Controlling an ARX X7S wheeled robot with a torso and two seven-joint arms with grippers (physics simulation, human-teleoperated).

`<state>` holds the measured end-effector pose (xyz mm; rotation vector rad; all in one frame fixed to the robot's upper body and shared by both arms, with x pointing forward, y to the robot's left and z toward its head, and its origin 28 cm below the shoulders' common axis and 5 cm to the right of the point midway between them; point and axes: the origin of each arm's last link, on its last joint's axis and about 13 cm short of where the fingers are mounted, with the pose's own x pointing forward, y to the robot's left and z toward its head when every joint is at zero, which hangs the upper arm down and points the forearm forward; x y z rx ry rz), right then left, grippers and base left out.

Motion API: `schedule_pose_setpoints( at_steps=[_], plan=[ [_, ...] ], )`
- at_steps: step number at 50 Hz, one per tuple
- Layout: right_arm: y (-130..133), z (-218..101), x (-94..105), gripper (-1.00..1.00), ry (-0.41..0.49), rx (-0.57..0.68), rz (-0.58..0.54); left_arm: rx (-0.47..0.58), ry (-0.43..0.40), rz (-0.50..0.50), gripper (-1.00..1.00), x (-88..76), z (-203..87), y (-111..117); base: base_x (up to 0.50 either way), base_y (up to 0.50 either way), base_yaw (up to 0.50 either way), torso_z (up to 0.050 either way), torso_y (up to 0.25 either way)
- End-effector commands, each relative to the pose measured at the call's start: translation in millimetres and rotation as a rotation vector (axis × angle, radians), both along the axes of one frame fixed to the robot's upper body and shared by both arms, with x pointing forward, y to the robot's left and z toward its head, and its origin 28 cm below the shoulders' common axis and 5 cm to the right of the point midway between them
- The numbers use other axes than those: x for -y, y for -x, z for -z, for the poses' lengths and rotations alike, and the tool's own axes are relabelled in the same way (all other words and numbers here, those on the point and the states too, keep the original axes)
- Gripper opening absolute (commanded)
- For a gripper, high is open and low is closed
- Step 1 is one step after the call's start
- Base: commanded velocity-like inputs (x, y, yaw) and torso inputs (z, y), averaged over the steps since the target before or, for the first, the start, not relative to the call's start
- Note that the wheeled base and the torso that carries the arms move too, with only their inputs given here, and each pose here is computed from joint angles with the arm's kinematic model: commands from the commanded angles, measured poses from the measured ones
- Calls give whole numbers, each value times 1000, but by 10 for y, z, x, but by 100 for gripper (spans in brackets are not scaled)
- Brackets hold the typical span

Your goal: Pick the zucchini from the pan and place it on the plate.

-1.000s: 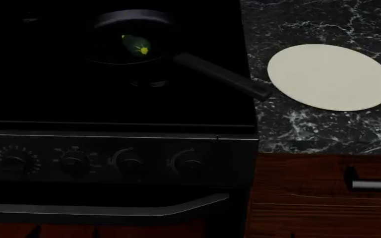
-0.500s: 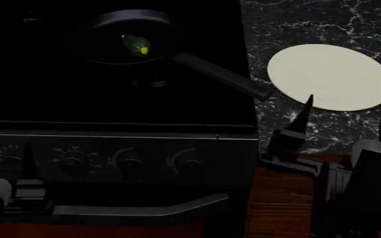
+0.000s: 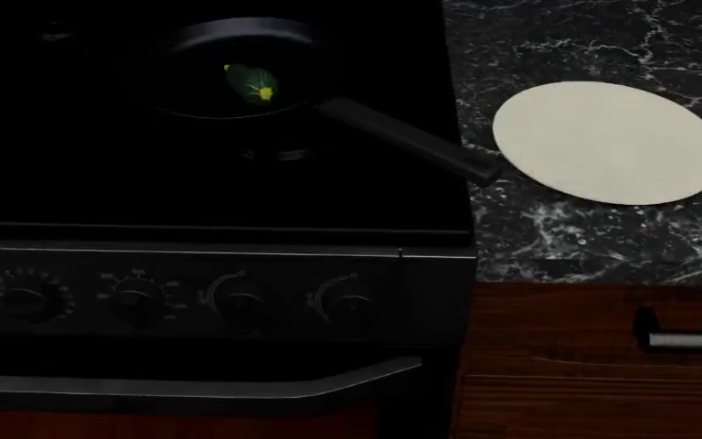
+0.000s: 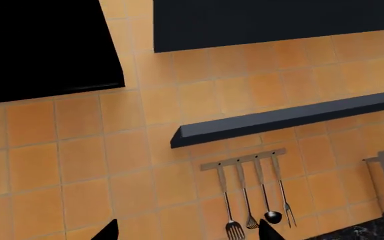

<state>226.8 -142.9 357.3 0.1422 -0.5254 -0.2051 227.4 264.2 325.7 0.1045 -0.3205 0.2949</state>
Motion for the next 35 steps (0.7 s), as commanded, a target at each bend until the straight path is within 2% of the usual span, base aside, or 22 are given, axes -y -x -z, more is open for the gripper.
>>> schedule_pose_setpoints(
  at_steps=[1,6,11,17,20,23,35],
  plan=[
    [-19,-229,-4,100,6,-52,-33,-94,145,74,100,-37,-283,-103,0,0,0,0,0],
    [-84,-203,-10,100,-22,-109,-74,-115,160,83,100,-48,-282,-155,0,0,0,0,0],
    [-102,-171,0,100,-28,-108,-99,-115,165,84,100,-43,-193,-157,53,0,0,0,0],
    [-89,-157,1,100,-26,-109,-100,-113,161,83,100,-33,-130,-140,452,0,0,0,0],
    [-91,-151,-9,100,-23,-112,-98,-114,161,89,100,-38,-217,-162,473,0,0,0,0],
    [-93,-164,-20,100,-17,-112,-98,-115,157,89,100,-19,-109,-155,471,0,0,0,0],
    [-102,-142,-46,100,-4,-127,-102,-121,169,96,100,-24,-73,-173,470,0,0,0,0]
  ],
)
